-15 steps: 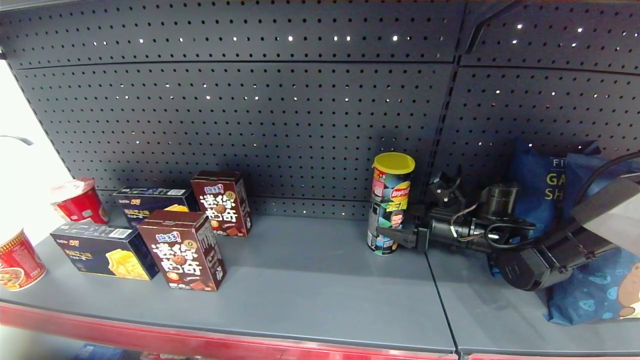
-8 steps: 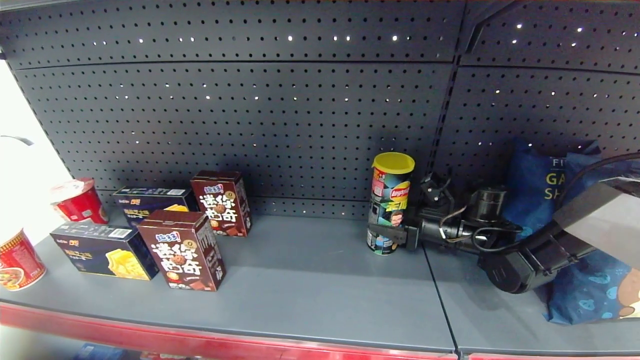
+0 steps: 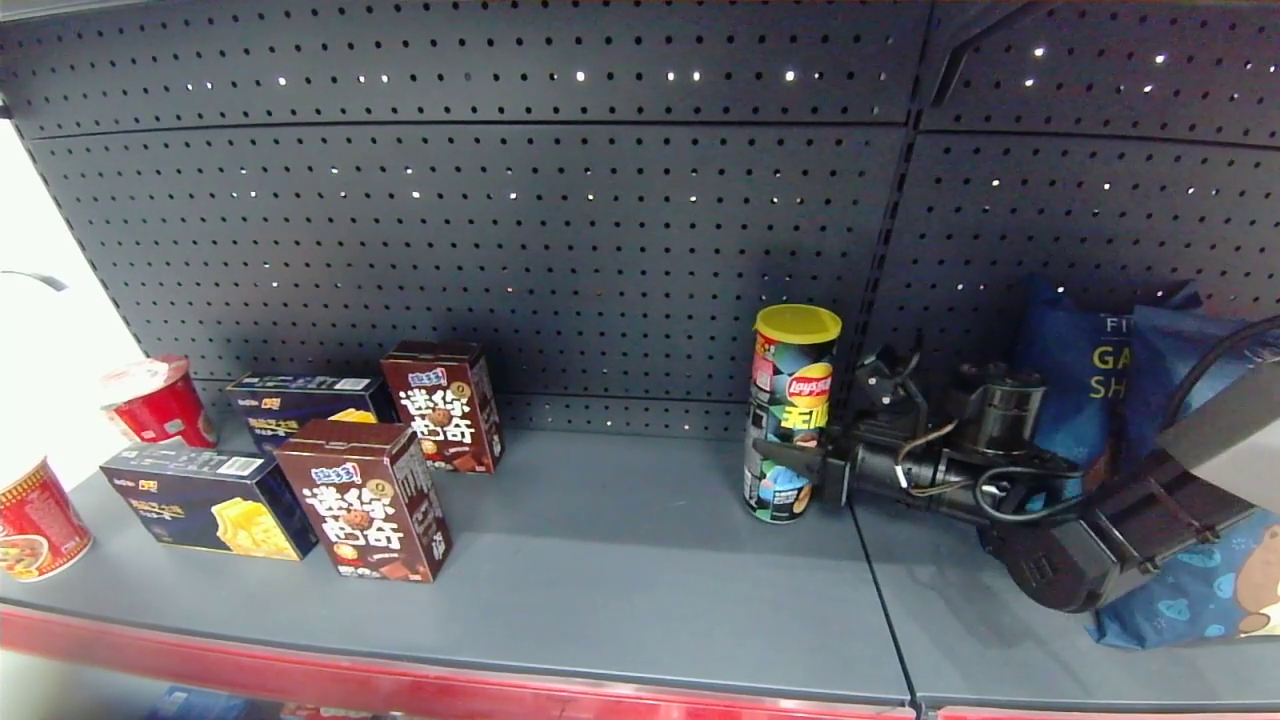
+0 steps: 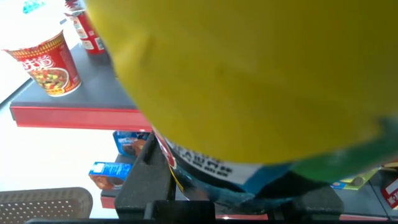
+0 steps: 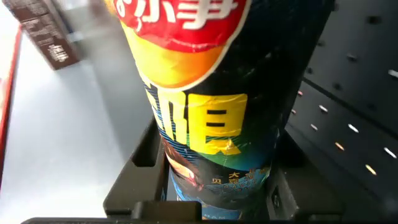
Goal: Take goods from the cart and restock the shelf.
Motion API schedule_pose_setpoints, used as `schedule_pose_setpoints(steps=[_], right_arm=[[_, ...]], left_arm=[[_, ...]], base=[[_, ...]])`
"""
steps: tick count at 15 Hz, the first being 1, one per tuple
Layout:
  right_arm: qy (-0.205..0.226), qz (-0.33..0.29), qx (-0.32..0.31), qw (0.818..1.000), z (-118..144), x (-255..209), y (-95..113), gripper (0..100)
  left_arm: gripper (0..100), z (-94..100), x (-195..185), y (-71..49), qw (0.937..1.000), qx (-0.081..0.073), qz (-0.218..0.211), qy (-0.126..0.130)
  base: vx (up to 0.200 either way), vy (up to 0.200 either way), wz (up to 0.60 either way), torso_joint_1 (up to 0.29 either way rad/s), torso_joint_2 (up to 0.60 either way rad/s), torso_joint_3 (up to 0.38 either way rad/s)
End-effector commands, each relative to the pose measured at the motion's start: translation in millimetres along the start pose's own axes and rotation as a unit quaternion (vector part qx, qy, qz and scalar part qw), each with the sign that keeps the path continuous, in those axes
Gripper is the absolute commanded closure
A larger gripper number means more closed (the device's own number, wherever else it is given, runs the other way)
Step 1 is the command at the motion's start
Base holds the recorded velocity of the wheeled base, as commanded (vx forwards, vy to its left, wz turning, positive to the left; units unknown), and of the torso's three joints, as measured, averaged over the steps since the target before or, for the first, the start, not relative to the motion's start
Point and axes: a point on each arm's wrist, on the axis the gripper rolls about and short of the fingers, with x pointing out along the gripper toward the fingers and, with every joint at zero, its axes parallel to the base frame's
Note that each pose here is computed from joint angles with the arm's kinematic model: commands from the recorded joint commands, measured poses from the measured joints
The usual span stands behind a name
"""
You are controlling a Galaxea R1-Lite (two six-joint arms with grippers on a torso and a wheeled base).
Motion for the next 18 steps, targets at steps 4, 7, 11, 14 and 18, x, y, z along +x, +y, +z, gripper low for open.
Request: schedule_pose_setpoints(steps=[4,7,11,14,18], right_arm=[[-0.003,-0.047,0.002,0.999,22,-44,45,100],[-0.018,-0.108,-0.006,0.994,32,-52,59,100],[-0.004,-0.115,0.005,0.993,20,-50,99,100],[-0.015,-0.114,0.002,0.993,9,-55,110,100],[-0.007,-0.152,0.020,0.988,-6,-69,120,100]], left_arm=[[100,-7.9,-7,0.8,1.0000,0.000,0.001,-0.002],[100,-7.5,-7,0.8,1.0000,0.000,0.001,-0.003],[100,-6.2,-7,1.0,1.0000,-0.001,0.004,-0.006],[100,-5.4,-8,1.3,0.9999,-0.001,0.008,-0.008],[100,-5.8,-8,1.3,0.9999,0.000,0.009,-0.007]], base=[[0.000,0.000,0.00,0.000,0.00,0.000],[0.000,0.000,0.00,0.000,0.00,0.000],[0.000,0.000,0.00,0.000,0.00,0.000],[0.000,0.000,0.00,0.000,0.00,0.000],[0.000,0.000,0.00,0.000,0.00,0.000]])
